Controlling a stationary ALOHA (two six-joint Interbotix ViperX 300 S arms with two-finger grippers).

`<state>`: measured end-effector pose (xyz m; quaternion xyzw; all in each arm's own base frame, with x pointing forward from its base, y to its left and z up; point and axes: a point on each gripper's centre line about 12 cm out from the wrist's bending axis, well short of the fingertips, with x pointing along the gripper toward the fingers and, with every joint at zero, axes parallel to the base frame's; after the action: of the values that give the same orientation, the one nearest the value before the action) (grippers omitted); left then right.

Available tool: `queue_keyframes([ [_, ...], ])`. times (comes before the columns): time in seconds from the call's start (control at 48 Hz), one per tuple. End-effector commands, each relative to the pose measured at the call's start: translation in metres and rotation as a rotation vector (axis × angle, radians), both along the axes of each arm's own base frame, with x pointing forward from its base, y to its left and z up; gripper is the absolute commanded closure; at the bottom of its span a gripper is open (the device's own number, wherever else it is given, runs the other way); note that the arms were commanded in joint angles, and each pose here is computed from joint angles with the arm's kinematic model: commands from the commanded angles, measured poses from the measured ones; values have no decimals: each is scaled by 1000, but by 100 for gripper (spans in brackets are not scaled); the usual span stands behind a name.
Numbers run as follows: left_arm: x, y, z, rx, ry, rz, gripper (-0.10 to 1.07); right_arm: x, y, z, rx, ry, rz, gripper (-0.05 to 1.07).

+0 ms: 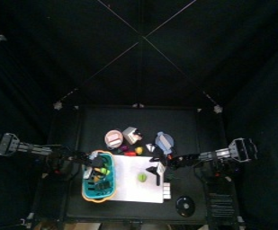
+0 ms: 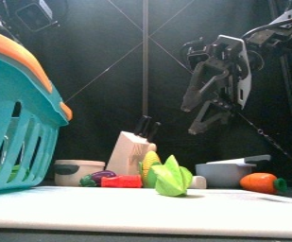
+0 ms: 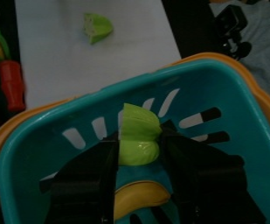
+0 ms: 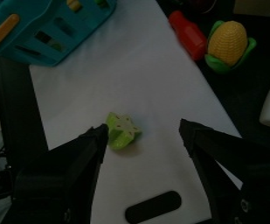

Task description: Place starfruit bottom in basket

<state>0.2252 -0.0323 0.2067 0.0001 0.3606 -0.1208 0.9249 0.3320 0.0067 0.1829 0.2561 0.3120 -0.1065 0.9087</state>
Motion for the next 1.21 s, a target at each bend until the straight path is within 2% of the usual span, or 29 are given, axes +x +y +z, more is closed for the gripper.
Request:
queue_keyframes([
  [0.0, 2, 6, 1, -14, -15, 41, 26, 5, -2, 11, 0, -35, -3, 6],
  [0.125, 0, 11, -4, -28, -17, 82, 16, 5, -5, 12, -2, -32, -17, 6],
  [0.354, 0, 11, -5, -48, -15, 97, 1, 4, -10, 10, -46, 1, -59, 6],
  [0.479, 1, 13, -4, -50, -26, 109, 0, 7, -9, 10, -47, 3, -55, 6],
  [0.771, 7, 23, 8, -38, -132, 180, 0, 15, 4, 2, -53, 28, -23, 6],
  [0.917, 5, 25, 15, -64, -177, 211, 0, 16, 9, -1, -49, 35, -13, 6],
  [1.188, 6, 24, 16, -76, -188, 218, 0, 16, 15, -4, -51, 45, 6, 6],
])
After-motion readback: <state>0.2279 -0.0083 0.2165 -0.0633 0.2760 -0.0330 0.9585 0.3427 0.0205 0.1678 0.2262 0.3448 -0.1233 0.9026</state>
